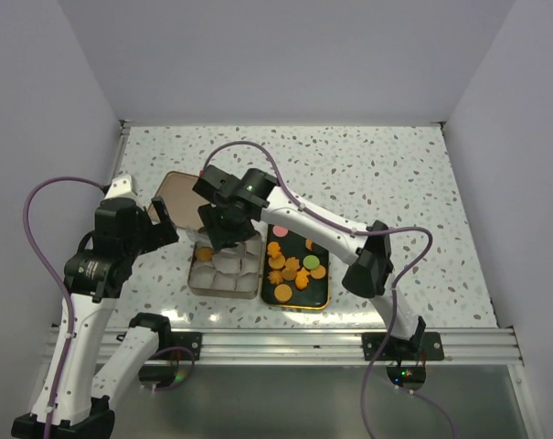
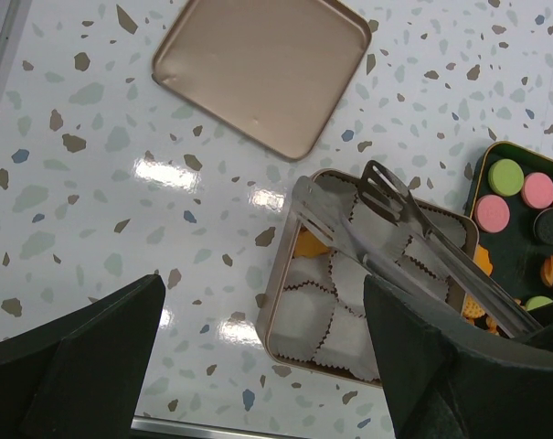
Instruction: Pack the cookies
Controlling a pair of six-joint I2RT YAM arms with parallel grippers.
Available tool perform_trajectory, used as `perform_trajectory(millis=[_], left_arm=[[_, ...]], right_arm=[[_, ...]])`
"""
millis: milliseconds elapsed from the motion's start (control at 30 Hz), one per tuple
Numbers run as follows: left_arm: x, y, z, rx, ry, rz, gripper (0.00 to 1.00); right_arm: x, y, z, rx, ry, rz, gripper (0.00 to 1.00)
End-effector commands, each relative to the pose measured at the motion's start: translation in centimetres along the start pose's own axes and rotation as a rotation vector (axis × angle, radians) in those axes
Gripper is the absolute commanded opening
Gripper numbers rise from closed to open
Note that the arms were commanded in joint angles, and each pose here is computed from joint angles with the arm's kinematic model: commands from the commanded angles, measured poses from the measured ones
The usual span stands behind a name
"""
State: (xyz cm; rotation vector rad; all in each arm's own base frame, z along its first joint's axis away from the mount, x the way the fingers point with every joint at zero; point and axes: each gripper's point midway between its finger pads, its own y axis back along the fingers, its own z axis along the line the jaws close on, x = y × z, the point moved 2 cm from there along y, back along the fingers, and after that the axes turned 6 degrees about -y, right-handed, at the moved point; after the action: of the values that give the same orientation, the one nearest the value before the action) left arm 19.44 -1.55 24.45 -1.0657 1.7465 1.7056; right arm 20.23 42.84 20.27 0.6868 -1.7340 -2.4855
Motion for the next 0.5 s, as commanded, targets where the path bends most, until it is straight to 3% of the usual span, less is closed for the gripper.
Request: perform_trajectory(millis=[0, 200, 467], left_arm=[[-0.8, 0.3, 0.0, 0.003, -0.025, -0.029, 0.96], [-0.8, 0.4, 0.0, 0.006, -0.025, -0.037, 0.96], [-0.6, 0.2, -0.2, 0.020, -0.029, -0.039, 0.96]], right_arm=[[-2.6, 4.7, 0.2, -0.046, 0.000, -0.155, 0.57], [-1.9, 9.0, -2.9, 0.001, -0.016, -0.227, 0.57], [-0.1, 10.8, -10.7, 0.114, -0.127, -0.232, 0.57]])
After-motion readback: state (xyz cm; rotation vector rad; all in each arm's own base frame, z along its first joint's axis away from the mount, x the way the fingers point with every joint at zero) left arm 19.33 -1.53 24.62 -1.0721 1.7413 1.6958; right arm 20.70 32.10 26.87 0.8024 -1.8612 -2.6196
